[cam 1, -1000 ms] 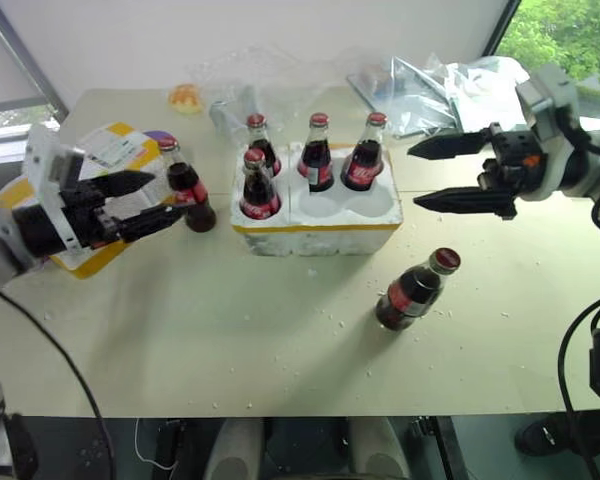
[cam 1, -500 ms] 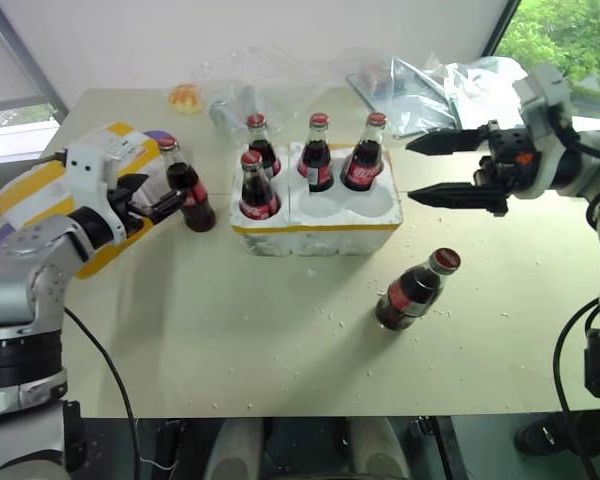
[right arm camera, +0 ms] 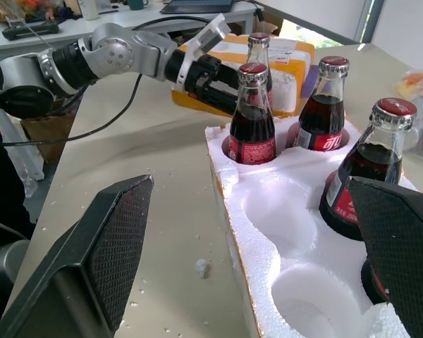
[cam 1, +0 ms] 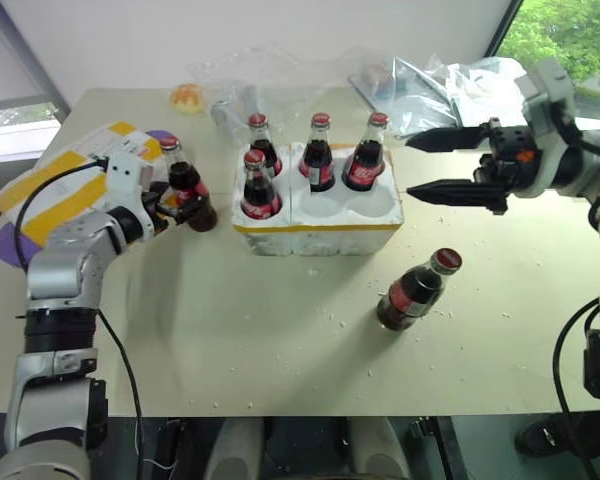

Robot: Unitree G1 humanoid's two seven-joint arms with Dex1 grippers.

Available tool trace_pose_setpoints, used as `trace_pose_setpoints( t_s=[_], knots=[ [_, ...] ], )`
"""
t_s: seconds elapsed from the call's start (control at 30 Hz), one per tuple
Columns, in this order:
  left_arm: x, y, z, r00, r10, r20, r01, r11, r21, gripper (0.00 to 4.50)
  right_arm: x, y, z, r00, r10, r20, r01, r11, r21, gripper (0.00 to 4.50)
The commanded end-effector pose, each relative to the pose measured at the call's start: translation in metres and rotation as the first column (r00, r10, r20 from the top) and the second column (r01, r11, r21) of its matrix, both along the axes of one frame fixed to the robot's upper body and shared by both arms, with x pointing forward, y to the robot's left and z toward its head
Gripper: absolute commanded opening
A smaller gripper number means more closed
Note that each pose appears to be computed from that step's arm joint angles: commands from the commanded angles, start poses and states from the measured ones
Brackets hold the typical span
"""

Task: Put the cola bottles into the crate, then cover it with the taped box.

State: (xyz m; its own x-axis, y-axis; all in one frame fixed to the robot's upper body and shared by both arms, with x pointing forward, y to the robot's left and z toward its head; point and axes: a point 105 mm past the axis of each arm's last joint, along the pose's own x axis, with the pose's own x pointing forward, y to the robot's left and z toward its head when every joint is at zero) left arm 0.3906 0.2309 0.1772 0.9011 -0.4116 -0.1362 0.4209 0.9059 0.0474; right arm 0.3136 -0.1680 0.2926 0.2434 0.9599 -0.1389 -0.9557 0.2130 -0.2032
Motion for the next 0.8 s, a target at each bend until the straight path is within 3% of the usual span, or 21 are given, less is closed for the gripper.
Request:
trace_pose_setpoints(
  t_s=[0.03,0.13,0.23,0.3,0.6,0.8],
  knots=[
    [0.004,-0.002,0.013,0.999,-0.015,0.052,0.014,1.0,0.018,4.46,-0.007,0.001,0.013,0.998,0.017,0.057,-0.019,0.999,0.027,4.5],
    [0.005,-0.002,0.012,0.998,-0.026,0.052,0.025,1.0,0.011,4.46,-0.007,0.002,0.013,0.998,0.016,0.056,-0.018,0.999,0.033,4.5],
    [0.004,0.0,0.013,0.998,-0.029,0.055,0.028,1.0,0.012,3.61,-0.007,0.002,0.012,0.998,0.016,0.055,-0.018,0.999,0.036,4.5],
    [0.003,0.001,0.013,0.998,-0.028,0.054,0.028,1.0,0.014,2.79,-0.008,0.002,0.01,0.998,0.016,0.052,-0.018,0.999,0.037,4.5],
    [-0.01,0.005,0.022,0.996,-0.053,0.07,0.05,0.998,0.038,2.76,-0.007,-0.002,0.005,0.999,0.019,0.046,-0.021,0.999,0.041,4.5],
    [-0.055,0.007,0.052,0.979,-0.185,0.091,0.178,0.981,0.078,2.76,-0.007,-0.007,0.003,0.999,0.016,0.043,-0.018,0.999,0.038,4.5]
  ],
)
